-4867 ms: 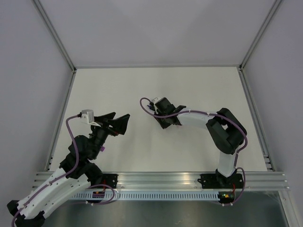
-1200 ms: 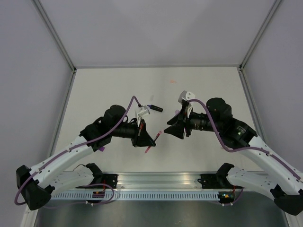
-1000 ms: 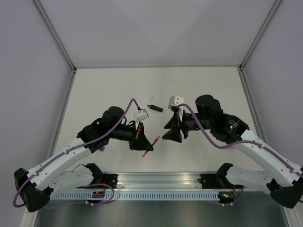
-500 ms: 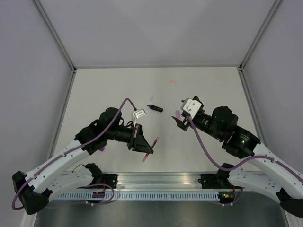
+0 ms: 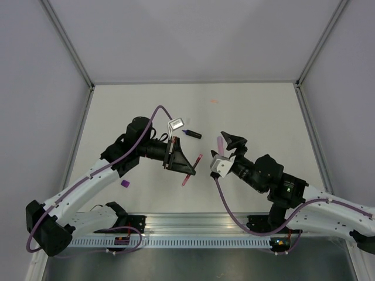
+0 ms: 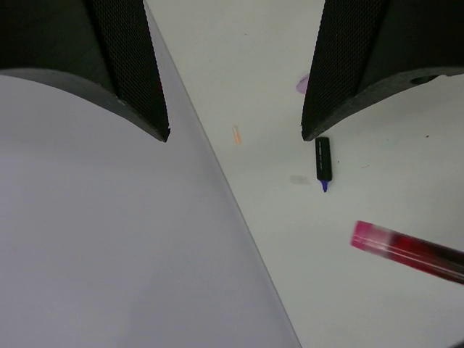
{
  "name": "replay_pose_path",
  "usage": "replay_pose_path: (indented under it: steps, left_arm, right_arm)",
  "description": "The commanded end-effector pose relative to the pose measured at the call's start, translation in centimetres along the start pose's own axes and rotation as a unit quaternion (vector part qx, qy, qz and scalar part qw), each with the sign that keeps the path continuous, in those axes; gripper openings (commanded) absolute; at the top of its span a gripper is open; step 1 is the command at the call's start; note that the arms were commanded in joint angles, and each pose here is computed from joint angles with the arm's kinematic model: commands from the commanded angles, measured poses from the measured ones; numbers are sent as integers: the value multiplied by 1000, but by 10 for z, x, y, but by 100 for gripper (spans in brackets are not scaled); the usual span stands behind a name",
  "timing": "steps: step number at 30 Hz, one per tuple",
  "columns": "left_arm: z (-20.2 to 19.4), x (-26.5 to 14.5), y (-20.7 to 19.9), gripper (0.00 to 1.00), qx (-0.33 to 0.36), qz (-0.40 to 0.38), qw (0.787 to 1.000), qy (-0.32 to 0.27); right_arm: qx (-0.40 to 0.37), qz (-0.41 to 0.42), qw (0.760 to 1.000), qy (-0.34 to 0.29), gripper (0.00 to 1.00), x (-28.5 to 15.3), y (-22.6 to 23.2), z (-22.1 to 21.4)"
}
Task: Insert the pens into the pen caps
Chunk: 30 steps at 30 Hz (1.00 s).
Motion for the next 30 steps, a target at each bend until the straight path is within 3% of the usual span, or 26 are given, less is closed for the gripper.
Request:
replay_pose_path:
  steps: [1,15,23,27,30]
  left_arm:
    - [8,-5,0,2,-3,-40,999,7]
    - [22,-7,20,2,-16,-65,998,18]
    - [10,-8,28,2,-27,-64,997,27]
    - [4,-7,35,2,-39,-61,997,31]
    - [2,-8,32,2,-42,-67,997,25]
  right_arm:
    - [-51,-49,997,-41,79,-5,-10,22]
    - [-138,-26,989,-37,78,18,30,47]
    - [-166,-24,985,-44,68,31,48,56]
    - [-193,-28,979,-52,57,35,56,60]
    - [-203,-24,978,-52,37,38,62,62]
Point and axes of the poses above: each gripper's point midway between its finger pads, its own x axis out along the fingers, its own y axis along the line the jaws close on, z = x × y, the point moved 5 cm from there along -x, back along the fingers, and after that the axes turned 10 degrees about x, right-handed, at the moved point
